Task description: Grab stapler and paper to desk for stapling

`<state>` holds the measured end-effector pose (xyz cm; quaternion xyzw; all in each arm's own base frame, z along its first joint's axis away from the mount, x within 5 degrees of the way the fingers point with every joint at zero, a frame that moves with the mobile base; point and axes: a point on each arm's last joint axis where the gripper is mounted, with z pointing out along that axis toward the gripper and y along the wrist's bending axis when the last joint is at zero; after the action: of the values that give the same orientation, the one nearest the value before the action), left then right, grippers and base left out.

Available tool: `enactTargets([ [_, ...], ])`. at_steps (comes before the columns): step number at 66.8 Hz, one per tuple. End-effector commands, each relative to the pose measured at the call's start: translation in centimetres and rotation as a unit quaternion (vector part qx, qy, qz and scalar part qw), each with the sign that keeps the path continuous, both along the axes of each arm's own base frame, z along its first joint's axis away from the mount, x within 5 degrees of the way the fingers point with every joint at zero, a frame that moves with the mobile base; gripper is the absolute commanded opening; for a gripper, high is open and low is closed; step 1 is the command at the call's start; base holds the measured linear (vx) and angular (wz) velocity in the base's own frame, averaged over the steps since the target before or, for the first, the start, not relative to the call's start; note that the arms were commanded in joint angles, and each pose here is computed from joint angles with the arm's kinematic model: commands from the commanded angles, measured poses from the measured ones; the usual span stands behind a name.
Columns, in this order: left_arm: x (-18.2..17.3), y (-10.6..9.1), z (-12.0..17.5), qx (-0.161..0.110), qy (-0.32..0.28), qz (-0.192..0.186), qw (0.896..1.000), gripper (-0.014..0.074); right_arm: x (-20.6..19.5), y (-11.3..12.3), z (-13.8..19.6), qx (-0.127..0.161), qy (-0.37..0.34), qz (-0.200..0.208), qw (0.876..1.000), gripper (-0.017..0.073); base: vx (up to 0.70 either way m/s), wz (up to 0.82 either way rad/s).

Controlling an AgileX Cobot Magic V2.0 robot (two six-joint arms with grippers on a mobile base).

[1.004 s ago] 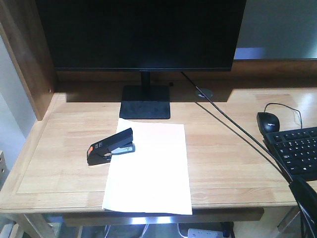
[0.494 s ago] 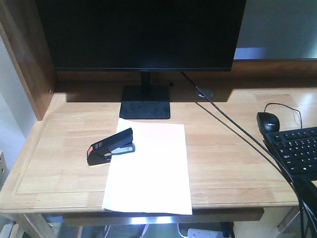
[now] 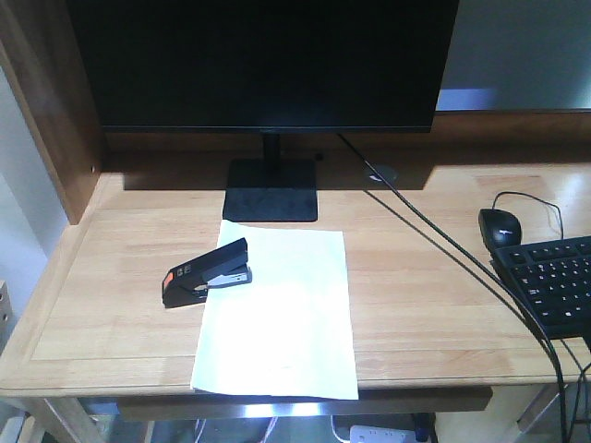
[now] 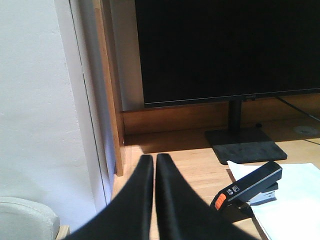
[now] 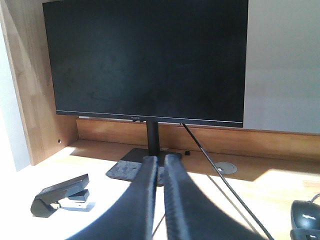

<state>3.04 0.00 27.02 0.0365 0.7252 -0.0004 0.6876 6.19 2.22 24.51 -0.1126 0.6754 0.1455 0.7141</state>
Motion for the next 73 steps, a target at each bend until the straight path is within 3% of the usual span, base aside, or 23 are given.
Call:
enactTargets([
  [1, -0.2, 0.0, 1.5, -0.010, -0.047, -0.004, 0.999, -0.0007, 0.0, -0.1, 0.8, -0.007, -0.011, -0.005, 1.000, -0.0010, 0.00, 0.00],
  [60, -0.2, -0.1, 1.4, -0.010, -0.047, -0.004, 0.999, -0.0007, 0.0, -0.1, 0.8, -0.007, -0.011, -0.005, 1.000, -0.0009, 0.00, 0.00],
  [73, 0.9, -0.1, -1.5, -0.007, -0.005, -0.004, 1.000, -0.0007, 0.0, -0.1, 0.8, -0.007, -0.011, -0.005, 1.000, -0.0009, 0.00, 0.00],
])
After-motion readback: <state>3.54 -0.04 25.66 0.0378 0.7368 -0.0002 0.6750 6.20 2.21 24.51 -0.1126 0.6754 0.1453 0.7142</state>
